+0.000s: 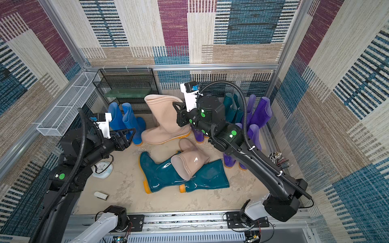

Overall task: Match and arrange rain boots in pairs
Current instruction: Pick up the rain boot from the rain pile shoes.

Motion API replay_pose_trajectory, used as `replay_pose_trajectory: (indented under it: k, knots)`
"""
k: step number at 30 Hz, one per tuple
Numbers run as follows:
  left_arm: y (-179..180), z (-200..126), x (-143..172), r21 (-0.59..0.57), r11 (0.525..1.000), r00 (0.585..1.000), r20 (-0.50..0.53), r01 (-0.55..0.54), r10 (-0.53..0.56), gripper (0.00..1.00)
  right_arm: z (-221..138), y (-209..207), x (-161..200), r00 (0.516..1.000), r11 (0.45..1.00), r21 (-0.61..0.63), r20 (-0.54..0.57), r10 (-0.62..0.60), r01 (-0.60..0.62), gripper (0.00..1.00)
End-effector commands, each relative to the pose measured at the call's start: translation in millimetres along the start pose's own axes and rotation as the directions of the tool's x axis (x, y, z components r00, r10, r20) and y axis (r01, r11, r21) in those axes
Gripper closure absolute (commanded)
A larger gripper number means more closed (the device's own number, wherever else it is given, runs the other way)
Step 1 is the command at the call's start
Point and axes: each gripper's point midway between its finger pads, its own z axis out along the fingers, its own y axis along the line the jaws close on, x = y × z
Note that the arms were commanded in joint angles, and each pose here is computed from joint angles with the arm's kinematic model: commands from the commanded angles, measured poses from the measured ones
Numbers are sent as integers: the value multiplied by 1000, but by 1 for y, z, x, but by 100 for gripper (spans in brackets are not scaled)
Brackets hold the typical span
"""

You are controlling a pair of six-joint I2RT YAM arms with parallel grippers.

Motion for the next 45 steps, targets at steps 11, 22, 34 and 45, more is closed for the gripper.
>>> replay_pose_trajectory:
  k: [11,22,34,45]
  knots:
    - [-51,40,-12,390,917,995,78,-81,55,7,-1,67,-11,999,966,-257,35,-15,23,100]
    - [-79,34,-25,546,831,992,122,-103,43,100,-8,75,-6,1000,939,-343,6,24,-21,100]
    - [-94,30,-30,619,773,990,96,-139,101,100,-47,3,8,995,967,-236,44,-89,97,5]
    - [-113,25,-38,759,644,989,7,-99,145,100,-62,2,79,978,872,-447,38,-203,198,5]
